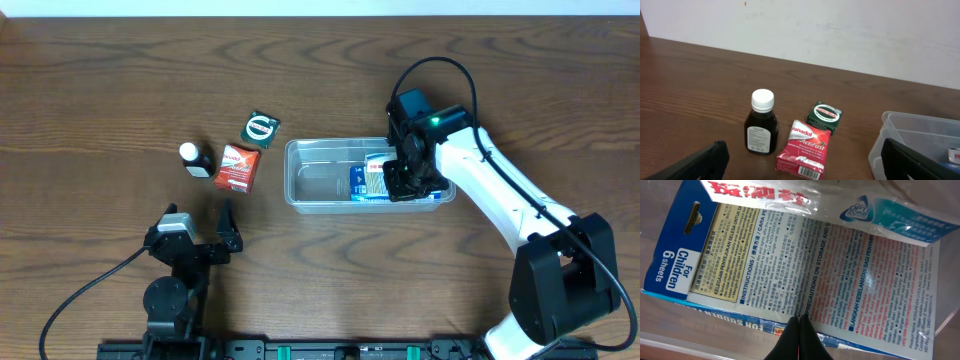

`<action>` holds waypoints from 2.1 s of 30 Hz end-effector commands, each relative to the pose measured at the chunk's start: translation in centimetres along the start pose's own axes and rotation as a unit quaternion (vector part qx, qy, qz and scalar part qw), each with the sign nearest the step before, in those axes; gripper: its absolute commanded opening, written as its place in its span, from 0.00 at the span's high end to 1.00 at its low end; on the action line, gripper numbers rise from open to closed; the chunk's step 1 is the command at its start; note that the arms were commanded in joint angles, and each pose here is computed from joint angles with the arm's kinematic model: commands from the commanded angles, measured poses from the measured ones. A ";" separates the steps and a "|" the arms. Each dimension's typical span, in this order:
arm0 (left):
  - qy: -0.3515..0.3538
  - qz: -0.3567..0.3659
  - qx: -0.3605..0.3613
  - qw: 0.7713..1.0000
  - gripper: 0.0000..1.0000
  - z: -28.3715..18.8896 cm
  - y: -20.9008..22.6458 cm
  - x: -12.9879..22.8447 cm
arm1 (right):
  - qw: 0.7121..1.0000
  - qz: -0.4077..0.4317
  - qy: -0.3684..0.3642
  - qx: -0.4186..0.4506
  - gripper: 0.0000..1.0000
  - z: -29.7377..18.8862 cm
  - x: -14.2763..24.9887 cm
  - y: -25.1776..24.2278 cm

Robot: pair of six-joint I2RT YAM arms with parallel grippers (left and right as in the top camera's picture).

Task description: Pack container

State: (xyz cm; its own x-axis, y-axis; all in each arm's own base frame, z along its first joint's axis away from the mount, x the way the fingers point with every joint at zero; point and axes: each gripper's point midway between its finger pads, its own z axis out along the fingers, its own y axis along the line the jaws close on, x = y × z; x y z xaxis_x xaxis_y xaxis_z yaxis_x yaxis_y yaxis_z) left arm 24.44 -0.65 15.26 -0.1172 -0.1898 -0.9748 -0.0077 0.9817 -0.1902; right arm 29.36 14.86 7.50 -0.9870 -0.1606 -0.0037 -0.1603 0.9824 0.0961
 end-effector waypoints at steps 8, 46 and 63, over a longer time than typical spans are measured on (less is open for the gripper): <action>0.025 0.004 -0.011 1.000 0.02 0.2 0.6 1.8 | 1.000 0.003 -0.003 0.006 0.99 0.2 0.2 0.0; 0.017 0.071 -0.057 0.996 0.02 0.1 2.2 1.4 | 0.964 0.192 -0.181 0.033 0.01 -14.7 -8.0 -15.8; 0.015 0.061 0.027 0.998 0.02 0.0 -0.8 0.8 | 0.937 0.290 -0.186 0.050 0.01 -15.4 -5.6 -23.7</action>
State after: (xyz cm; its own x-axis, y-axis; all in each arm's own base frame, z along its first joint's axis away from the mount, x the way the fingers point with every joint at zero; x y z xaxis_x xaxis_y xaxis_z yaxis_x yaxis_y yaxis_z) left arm 24.45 0.17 15.43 -0.1065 -0.0791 -0.9912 -0.0415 0.9963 -0.0750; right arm 38.88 -8.67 19.75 -0.8525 0.4238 -0.3061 0.4161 0.9045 0.0933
